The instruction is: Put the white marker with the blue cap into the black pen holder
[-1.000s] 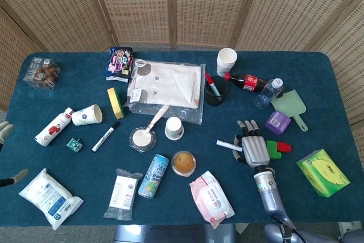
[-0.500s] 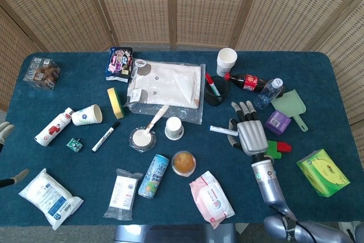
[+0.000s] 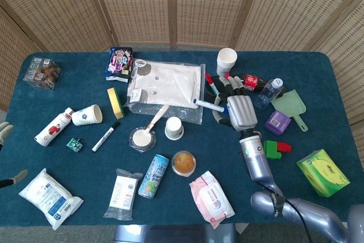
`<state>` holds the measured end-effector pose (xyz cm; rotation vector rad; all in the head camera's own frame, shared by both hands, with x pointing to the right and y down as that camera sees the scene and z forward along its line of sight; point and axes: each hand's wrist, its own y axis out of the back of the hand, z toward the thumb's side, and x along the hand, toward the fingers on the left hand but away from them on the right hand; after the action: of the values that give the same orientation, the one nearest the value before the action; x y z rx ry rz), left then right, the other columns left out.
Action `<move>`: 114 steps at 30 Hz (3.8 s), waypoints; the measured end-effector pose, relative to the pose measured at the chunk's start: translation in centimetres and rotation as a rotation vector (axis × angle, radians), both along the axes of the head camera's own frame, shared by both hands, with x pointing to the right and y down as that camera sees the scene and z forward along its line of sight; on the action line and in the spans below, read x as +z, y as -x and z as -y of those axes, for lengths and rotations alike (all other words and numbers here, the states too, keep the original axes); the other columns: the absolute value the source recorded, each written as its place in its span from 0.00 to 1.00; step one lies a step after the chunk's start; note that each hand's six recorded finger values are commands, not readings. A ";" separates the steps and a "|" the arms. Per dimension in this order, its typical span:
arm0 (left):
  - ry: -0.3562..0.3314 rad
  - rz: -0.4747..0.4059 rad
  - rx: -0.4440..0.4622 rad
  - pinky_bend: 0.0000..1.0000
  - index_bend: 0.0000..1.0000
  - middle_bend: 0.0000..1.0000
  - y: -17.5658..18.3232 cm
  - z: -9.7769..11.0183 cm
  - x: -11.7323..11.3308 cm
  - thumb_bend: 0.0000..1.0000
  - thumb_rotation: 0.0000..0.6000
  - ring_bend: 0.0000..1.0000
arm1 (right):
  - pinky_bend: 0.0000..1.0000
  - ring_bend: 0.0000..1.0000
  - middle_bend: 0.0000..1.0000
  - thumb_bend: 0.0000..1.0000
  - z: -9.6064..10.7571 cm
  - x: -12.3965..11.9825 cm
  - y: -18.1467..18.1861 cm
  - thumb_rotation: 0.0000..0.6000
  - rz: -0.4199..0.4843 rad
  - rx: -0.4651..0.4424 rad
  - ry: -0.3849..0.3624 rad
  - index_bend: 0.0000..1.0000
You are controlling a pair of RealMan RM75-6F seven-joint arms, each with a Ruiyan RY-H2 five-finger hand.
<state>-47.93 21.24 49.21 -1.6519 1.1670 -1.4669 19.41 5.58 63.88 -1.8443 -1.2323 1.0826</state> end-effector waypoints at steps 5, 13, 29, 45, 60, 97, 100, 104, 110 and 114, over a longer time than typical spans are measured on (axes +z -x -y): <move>0.003 0.000 -0.005 0.00 0.00 0.00 0.1 0.0 0.1 0.09 1.00 0.00 | 0.02 0.00 0.09 0.51 1.6 -0.1 0.0 1.00 0.183 0.129 0.012 0.62; 0.010 0.002 -0.023 0.00 0.00 0.00 0.3 0.2 0.3 0.09 1.00 0.00 | 0.04 0.00 0.10 0.51 3.8 0.3 -0.4 1.00 0.293 0.250 -0.035 0.62; -0.005 0.006 -0.068 0.00 0.00 0.00 1.2 0.9 0.2 0.09 1.00 0.00 | 0.04 0.00 0.10 0.52 6.2 4.7 1.7 1.00 0.511 0.468 0.012 0.63; -0.008 0.024 -0.112 0.00 0.00 0.00 2.3 1.0 0.3 0.09 1.00 0.00 | 0.04 0.00 0.10 0.52 7.2 8.2 5.4 1.00 0.538 0.521 0.067 0.63; 0.007 0.033 -0.108 0.00 0.00 0.00 2.0 1.1 0.7 0.09 1.00 0.00 | 0.04 0.00 0.08 0.47 7.5 9.5 3.2 1.00 0.515 0.530 0.081 0.53; 0.002 0.002 -0.055 0.00 0.00 0.00 0.9 0.7 0.3 0.09 1.00 0.00 | 0.04 0.00 0.03 0.40 9.6 2.0 -0.9 1.00 0.579 0.396 -0.155 0.29; 0.001 -0.006 -0.046 0.00 0.00 0.00 0.8 0.6 0.1 0.09 1.00 0.00 | 0.04 0.00 0.03 0.41 9.1 0.4 -1.3 1.00 0.579 0.346 -0.168 0.29; 0.002 -0.024 -0.033 0.00 0.00 0.00 0.6 0.4 0.0 0.09 1.00 0.00 | 0.04 0.00 0.03 0.41 7.8 -2.6 -2.2 1.00 0.547 0.260 -0.184 0.28; 0.008 -0.029 0.003 0.00 0.00 0.00 0.1 0.3 0.0 0.09 1.00 0.00 | 0.04 0.00 0.02 0.37 4.1 -8.2 -6.2 1.00 0.377 0.133 -0.225 0.26; 0.014 -0.022 0.028 0.00 0.00 0.00 -0.5 0.0 0.2 0.09 1.00 0.00 | 0.04 0.00 0.01 0.35 0.9 -10.6 -11.2 1.00 0.189 0.081 -0.244 0.25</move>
<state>-47.44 21.26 49.39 -1.6915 1.1440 -1.4460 30.65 4.70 53.26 -1.7502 -1.4893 0.7730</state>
